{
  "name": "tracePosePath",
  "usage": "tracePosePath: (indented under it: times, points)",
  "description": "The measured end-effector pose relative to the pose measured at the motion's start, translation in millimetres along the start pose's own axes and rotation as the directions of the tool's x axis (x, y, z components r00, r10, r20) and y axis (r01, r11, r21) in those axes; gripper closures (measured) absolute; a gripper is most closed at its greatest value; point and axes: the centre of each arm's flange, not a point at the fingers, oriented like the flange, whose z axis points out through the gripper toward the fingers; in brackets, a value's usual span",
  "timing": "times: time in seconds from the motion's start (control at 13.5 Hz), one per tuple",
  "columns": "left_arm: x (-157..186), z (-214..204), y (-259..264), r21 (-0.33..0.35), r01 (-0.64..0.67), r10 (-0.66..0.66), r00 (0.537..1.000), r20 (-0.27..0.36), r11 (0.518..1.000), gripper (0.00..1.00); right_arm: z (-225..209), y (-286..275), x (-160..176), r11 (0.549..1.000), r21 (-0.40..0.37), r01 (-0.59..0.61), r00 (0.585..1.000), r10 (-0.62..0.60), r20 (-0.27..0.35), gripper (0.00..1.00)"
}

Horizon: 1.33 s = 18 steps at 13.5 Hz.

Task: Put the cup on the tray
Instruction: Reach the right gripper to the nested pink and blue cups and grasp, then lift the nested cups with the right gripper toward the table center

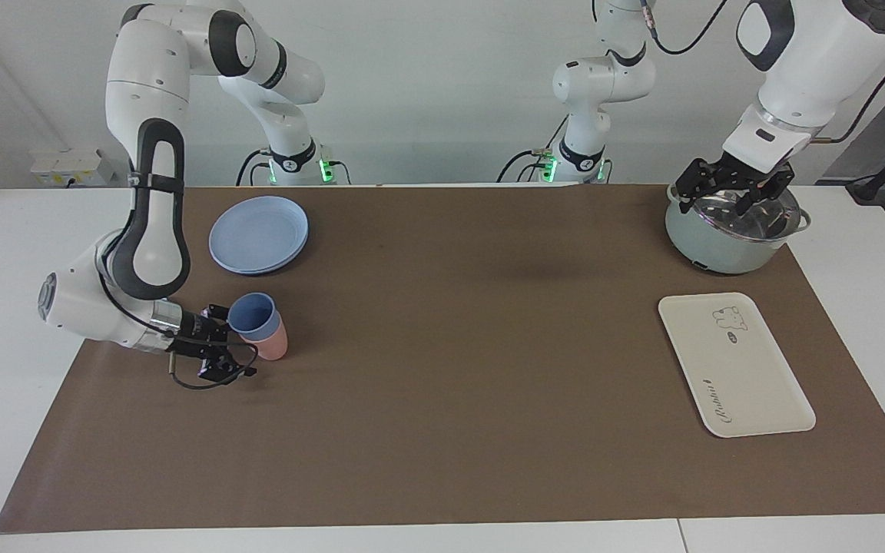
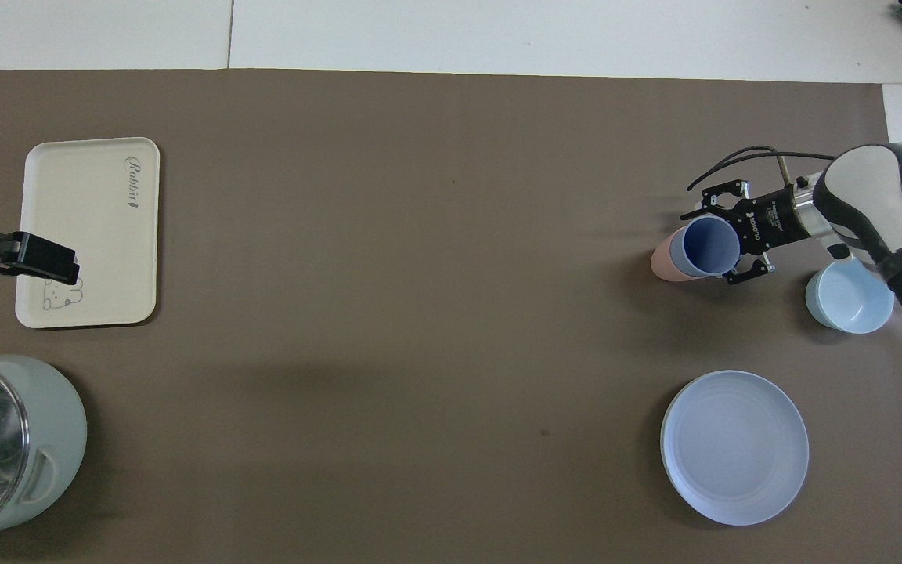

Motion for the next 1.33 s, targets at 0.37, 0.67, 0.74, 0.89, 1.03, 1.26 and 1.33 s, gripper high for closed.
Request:
tracePosePath:
  times: [0.37,0.67,0.74,0.89,1.03,1.26,1.33]
  points:
    - [0,0,0,0.000,0.000,0.000,1.000,0.000,1.000,0.00,16,6,-14,1.000,-0.005,-0.012,0.998,0.012,0.054,0.04]
    - [0,0,0,0.000,0.000,0.000,1.000,0.000,1.000,0.00,31,12,-28,1.000,-0.024,-0.011,0.995,0.013,0.098,0.07]
    - [0,0,0,0.000,0.000,0.000,1.000,0.000,1.000,0.00,34,12,-33,0.999,-0.032,0.000,0.994,0.003,0.109,0.08]
    - [0,0,0,0.000,0.000,0.000,1.000,0.000,1.000,0.00,37,7,-50,1.000,-0.013,0.017,0.988,-0.015,0.151,0.21]
    - [0,0,0,0.000,0.000,0.000,1.000,0.000,1.000,0.00,37,2,-74,0.999,0.000,0.036,0.985,-0.036,0.169,0.21]
    - [0,0,0,0.000,0.000,0.000,1.000,0.000,1.000,0.00,34,-7,-134,1.000,-0.006,0.008,0.988,-0.007,0.154,0.21]
    - [0,0,0,0.000,0.000,0.000,1.000,0.000,1.000,0.00,33,-11,-159,1.000,-0.002,-0.014,0.990,0.014,0.143,0.21]
